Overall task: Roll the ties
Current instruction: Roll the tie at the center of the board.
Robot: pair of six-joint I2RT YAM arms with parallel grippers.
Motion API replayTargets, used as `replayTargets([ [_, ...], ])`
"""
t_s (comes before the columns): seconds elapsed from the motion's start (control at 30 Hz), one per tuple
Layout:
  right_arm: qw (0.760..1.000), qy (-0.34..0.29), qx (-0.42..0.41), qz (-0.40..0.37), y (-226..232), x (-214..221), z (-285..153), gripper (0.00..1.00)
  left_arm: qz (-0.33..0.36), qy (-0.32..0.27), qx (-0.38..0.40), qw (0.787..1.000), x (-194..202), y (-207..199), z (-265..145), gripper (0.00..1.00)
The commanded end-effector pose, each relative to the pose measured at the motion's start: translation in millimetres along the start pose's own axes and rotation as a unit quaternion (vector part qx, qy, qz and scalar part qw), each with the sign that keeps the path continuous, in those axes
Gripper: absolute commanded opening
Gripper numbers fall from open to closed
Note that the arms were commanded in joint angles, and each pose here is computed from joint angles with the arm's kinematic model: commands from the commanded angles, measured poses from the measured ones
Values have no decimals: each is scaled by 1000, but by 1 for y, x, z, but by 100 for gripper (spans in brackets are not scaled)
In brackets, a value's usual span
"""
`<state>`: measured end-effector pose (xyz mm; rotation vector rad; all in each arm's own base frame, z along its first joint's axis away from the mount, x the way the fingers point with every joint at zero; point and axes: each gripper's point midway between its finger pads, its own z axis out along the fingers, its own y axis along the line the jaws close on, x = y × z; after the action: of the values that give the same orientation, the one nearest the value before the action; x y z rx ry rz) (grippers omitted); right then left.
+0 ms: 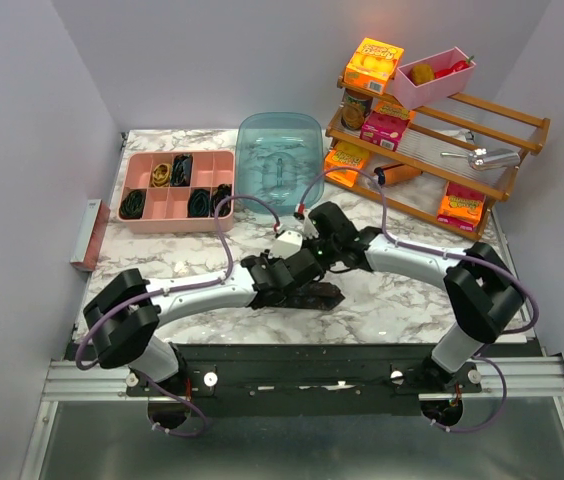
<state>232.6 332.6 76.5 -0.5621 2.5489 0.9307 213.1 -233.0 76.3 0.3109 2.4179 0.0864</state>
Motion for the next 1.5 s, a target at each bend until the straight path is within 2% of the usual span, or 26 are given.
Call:
replayTargets([
  [0.0,999,-8,35,7,-28,3,-10,0,40,4,-50,998,2,13,1,33],
  [0.17,997,-8,64,31,-56,7,-16,0,76,11,-99,992,2,19,0,33],
  [0.47,995,-11,86,48,-80,9,-23,0,105,21,-132,986,4,21,-2,33],
  [0.63,994,-13,96,60,-92,8,-24,0,143,25,-187,972,2,31,-5,33],
  [0.77,993,-12,101,67,-99,11,-27,0,175,35,-199,964,11,21,0,34],
  [0.9,992,-11,103,70,-102,12,-27,1,182,44,-182,965,19,6,5,36],
  [1.17,992,-8,102,72,-103,13,-26,0,148,45,-92,984,28,-30,16,62],
  [1.27,992,-9,101,71,-102,13,-26,0,133,46,-67,988,29,-41,18,67],
  [1.47,993,-3,97,70,-101,15,-24,0,98,37,-7,994,26,-63,16,71],
])
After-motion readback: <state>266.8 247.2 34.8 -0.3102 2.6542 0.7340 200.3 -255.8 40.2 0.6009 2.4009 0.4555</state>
